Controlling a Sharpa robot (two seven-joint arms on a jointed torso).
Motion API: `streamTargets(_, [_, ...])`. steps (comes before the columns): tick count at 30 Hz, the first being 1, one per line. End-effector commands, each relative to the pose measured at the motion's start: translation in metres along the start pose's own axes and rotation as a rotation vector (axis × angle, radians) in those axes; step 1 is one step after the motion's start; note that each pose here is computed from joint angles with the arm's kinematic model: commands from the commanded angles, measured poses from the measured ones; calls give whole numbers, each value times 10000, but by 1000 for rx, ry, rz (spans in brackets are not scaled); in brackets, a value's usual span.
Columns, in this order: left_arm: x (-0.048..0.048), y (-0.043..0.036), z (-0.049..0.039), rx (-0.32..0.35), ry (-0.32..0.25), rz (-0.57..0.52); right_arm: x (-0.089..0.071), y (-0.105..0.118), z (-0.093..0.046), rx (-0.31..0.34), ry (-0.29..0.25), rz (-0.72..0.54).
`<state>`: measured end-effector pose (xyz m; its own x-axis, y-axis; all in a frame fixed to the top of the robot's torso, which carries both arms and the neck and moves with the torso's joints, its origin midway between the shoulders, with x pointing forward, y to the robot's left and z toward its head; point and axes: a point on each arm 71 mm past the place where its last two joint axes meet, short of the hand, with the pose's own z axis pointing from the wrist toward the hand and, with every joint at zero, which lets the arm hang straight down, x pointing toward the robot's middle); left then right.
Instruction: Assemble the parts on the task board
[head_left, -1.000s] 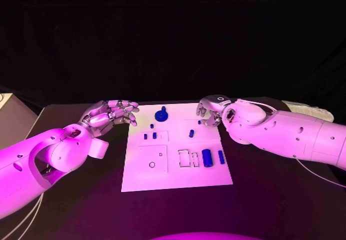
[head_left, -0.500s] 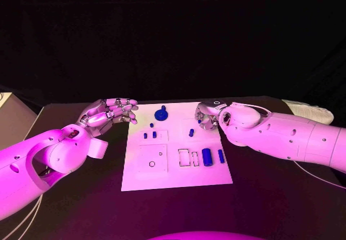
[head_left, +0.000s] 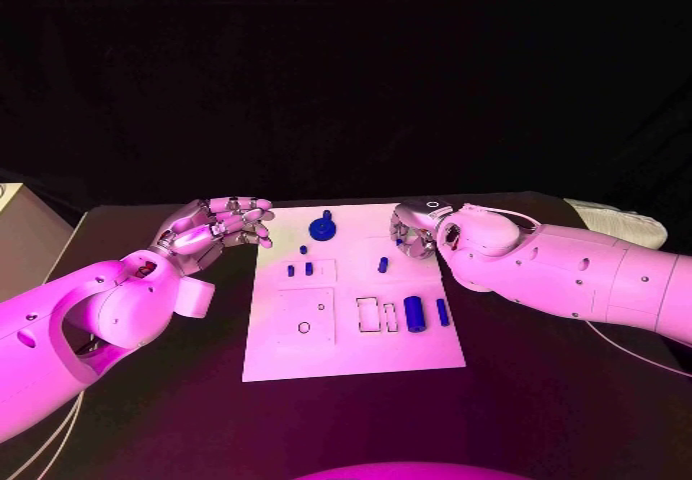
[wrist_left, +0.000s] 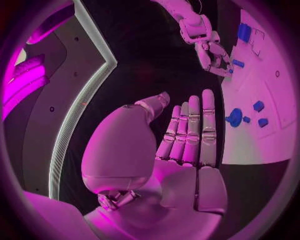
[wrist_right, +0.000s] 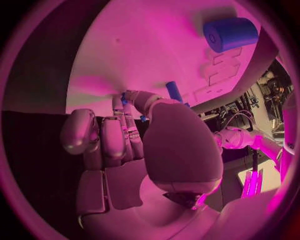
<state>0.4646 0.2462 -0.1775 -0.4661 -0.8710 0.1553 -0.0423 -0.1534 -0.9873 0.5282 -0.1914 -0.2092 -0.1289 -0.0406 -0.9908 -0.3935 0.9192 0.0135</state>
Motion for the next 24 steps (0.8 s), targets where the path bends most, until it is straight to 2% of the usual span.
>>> streamTargets(1, [9,-8,0,14,-4,-11,25,26,-7,-15,-11,-4])
streamTargets(10, [6,-5,-5,11,-6,-10,51,28,-14,1,-16,-18])
streamTargets(24, [1,1,-5,7,-4,-2,3,47,-58,15,-118,-3])
